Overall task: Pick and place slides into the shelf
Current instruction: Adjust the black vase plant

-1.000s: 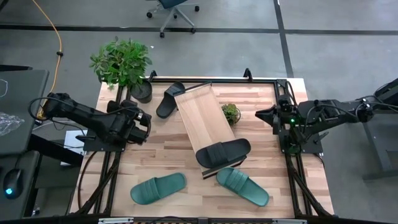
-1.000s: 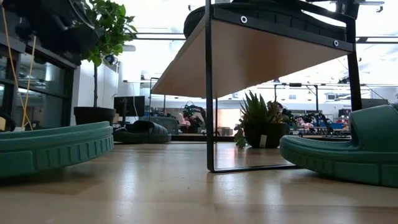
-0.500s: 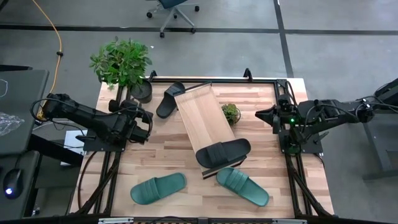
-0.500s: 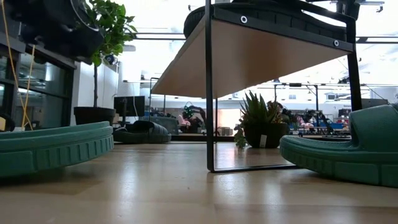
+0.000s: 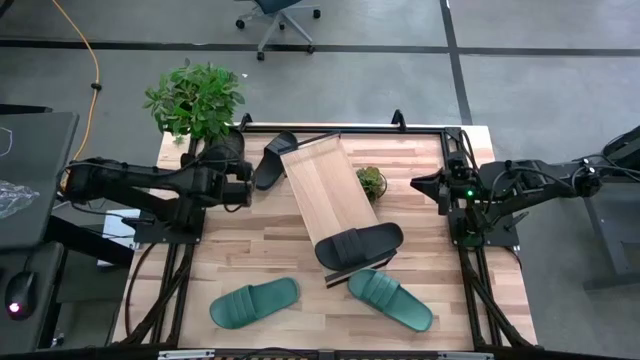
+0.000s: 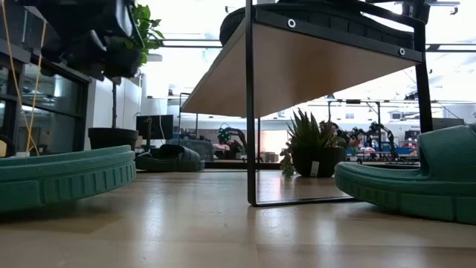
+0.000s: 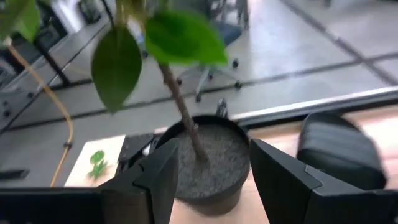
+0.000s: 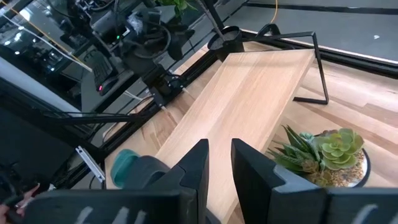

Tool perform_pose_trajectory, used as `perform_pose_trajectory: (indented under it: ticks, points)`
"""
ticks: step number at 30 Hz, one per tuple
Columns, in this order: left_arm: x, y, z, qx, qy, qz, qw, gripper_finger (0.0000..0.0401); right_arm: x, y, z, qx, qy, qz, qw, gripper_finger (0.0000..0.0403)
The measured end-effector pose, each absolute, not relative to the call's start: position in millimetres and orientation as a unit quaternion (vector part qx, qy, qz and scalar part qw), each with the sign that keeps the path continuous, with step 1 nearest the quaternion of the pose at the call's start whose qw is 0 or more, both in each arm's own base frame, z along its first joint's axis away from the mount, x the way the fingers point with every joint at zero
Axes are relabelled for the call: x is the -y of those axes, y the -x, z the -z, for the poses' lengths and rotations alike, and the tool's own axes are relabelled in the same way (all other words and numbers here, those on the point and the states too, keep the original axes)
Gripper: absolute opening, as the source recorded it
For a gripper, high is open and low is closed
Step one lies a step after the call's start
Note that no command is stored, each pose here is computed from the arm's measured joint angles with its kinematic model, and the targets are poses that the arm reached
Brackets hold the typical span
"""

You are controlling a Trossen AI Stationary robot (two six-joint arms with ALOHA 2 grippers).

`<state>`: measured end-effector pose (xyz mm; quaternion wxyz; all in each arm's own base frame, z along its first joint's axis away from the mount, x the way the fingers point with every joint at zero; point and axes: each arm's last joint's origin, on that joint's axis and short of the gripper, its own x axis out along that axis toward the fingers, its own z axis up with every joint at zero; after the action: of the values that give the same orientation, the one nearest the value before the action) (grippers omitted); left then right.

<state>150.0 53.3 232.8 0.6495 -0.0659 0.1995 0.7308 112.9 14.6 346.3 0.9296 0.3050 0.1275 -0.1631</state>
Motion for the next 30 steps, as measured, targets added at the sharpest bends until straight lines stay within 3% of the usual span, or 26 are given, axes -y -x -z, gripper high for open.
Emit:
perform_pose_trajectory:
  ticks: [7, 19, 30]
  points:
    - [-60.4, -156.4, -222.1, -0.239, 0.070, -0.738, 0.628, 0.0184, -15.1, -113.0, -346.2, -0.132, -0.304, 0.155, 0.931, 0.0060]
    - [-59.0, -146.1, -191.8, -0.200, 0.050, -0.766, 0.609, 0.0184, -15.3, -113.0, -346.2, -0.128, -0.333, 0.157, 0.921, 0.0060]
    - [-58.2, -136.8, -168.4, -0.149, 0.001, -0.771, 0.619, 0.0184, -14.1, -112.8, -346.4, -0.114, -0.353, 0.177, 0.912, 0.0060]
